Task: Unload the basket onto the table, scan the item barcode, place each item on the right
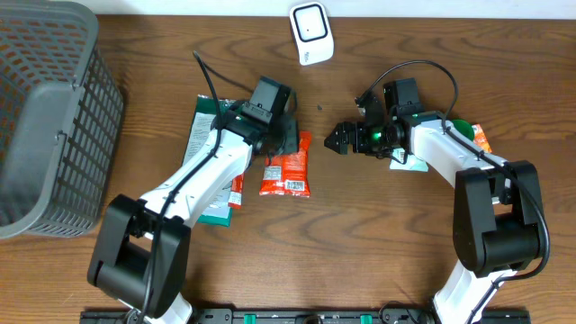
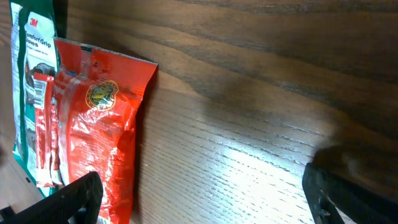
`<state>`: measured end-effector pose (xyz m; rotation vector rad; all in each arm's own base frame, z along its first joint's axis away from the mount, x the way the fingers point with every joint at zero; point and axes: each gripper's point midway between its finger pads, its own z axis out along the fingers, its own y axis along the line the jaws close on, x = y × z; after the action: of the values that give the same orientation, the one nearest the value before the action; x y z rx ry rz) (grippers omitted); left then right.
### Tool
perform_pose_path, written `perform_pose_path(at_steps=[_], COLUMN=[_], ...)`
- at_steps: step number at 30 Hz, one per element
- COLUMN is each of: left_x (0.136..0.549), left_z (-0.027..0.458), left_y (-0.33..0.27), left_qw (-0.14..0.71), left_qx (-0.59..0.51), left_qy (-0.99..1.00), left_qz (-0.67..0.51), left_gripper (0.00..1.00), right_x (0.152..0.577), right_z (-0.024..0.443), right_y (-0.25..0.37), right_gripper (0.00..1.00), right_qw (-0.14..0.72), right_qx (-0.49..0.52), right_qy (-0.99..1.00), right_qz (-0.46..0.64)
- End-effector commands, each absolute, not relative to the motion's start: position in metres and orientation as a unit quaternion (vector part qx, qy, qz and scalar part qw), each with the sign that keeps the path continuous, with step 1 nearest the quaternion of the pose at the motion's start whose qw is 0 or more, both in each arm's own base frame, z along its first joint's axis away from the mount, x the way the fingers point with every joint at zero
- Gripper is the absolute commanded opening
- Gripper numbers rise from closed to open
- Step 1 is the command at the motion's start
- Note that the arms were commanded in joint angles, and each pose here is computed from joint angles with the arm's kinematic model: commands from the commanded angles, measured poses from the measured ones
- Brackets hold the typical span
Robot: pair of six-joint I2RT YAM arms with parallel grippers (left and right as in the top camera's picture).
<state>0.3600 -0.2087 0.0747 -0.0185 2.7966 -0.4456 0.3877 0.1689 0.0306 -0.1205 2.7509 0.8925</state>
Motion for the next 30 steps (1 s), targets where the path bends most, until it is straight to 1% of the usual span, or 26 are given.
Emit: perform_pose_path(at_steps=[1,4,7,15,18,22,25,28,30], left_x=[0.342,0.326,0.318,0.311,0.308,0.321,0.332,0.334,0.336], left_z=[0.048,0.036,0.027,-0.003,-0.006,0.026,0.057,0.064,0.059], left_y=[-0.183,-0.177,-0.172,-0.164,-0.162,-0.160,-0.161,-0.162,-0.163], left_qw=[0.114,0.083,0.071,0.090,0.086,0.117,0.161,0.172,0.170], left_qx=[-0.020,-0.020,-0.021,-0.022,-0.027,-0.028,-0.031,-0.031,-0.031], left_qy=[0.989,0.993,0.994,0.993,0.994,0.991,0.984,0.982,0.982], left_qz=[-0.095,-0.082,-0.075,-0.069,-0.067,-0.062,-0.071,-0.077,-0.076], left_gripper=[0.09,0.09,0.09,0.09,0.09,0.09,0.09,0.09,0.09], right_x=[0.386,0.386,0.386,0.384,0.382,0.380,0.377,0.372,0.363], right_z=[0.035,0.035,0.035,0.034,0.034,0.034,0.034,0.033,0.033], right_y=[0.172,0.173,0.173,0.174,0.177,0.184,0.189,0.194,0.201], right_gripper=[0.98,0.98,0.98,0.98,0.97,0.97,0.97,0.94,0.94], right_qw=[0.128,0.128,0.127,0.124,0.121,0.120,0.118,0.101,0.080], right_qx=[-0.051,-0.052,-0.052,-0.053,-0.056,-0.065,-0.072,-0.051,-0.036], right_qy=[0.942,0.942,0.942,0.942,0.942,0.941,0.941,0.943,0.943], right_qz=[0.307,0.307,0.307,0.307,0.307,0.309,0.310,0.313,0.320])
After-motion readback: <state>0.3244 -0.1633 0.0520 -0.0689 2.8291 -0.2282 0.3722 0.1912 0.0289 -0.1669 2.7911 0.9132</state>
